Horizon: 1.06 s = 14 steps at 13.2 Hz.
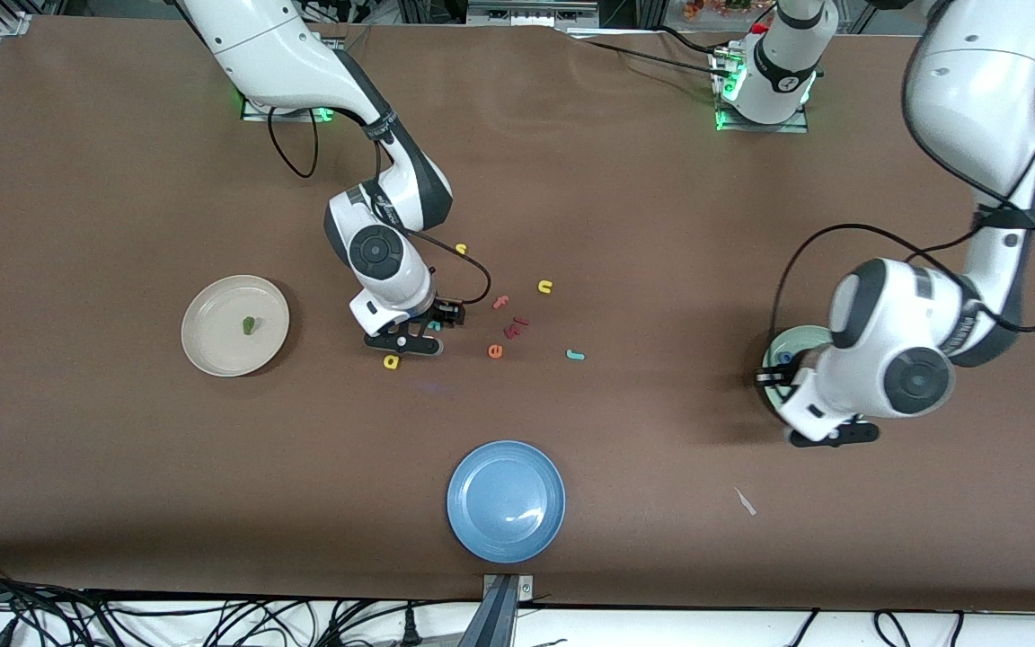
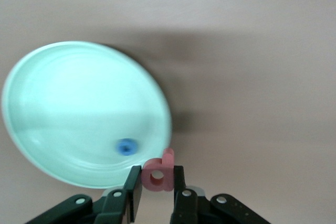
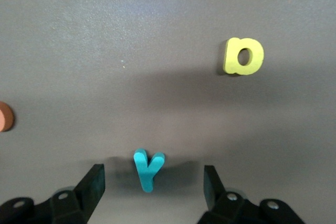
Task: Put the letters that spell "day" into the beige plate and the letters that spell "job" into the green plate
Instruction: 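Release the d onto the green plate while the right gripper grasps the Y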
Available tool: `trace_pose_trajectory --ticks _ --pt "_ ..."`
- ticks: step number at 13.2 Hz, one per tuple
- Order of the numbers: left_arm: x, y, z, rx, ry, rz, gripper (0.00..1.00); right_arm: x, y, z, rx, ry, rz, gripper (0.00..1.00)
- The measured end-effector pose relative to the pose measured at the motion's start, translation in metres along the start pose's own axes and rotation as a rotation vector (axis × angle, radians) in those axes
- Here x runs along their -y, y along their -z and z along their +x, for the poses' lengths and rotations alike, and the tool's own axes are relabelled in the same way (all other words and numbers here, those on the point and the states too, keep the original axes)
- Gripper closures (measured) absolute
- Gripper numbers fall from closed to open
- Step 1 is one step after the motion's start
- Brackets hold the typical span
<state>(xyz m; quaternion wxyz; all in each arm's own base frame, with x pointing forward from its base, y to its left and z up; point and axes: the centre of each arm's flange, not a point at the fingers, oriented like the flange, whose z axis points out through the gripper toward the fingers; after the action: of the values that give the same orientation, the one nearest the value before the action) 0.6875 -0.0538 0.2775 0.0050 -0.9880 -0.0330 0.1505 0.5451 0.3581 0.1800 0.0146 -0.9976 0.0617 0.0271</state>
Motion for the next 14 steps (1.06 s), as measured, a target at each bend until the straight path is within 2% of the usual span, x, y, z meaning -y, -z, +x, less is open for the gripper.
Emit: trace_pose_trajectory --ticks 1,2,4,5,6,8,11,14 --pt "0.020 -0.011 0.000 0.024 -0.014 -0.005 0.74 0.000 -0.003 0.000 0.001 0.000 -0.001 0.24" --pt "0.035 -0.023 0.000 0.047 -0.031 -0.006 0.74 0.000 -0.004 0.000 0.001 0.000 -0.002 0.24" --pt "0.058 -0.040 -0.001 0.079 -0.060 -0.005 0.74 0.000 -0.004 0.000 0.001 -0.003 -0.001 0.35" --pt "0.068 -0.047 -0.001 0.091 -0.065 -0.010 0.74 0.000 -0.004 -0.001 0.000 -0.009 -0.001 0.36" --pt "0.075 -0.054 -0.001 0.103 -0.066 -0.015 0.74 0.001 -0.004 -0.001 0.000 -0.015 -0.001 0.44" --pt "0.085 -0.067 0.001 0.112 -0.065 -0.025 0.74 0.003 -0.003 -0.002 -0.001 -0.019 0.001 0.50" --pt "0.084 -0.072 0.005 0.100 -0.068 -0.032 0.50 0.004 -0.003 -0.002 -0.002 -0.021 0.003 0.63" --pt "0.065 -0.052 0.008 0.061 -0.041 -0.057 0.19 0.004 -0.002 -0.002 -0.002 -0.022 0.004 0.72"
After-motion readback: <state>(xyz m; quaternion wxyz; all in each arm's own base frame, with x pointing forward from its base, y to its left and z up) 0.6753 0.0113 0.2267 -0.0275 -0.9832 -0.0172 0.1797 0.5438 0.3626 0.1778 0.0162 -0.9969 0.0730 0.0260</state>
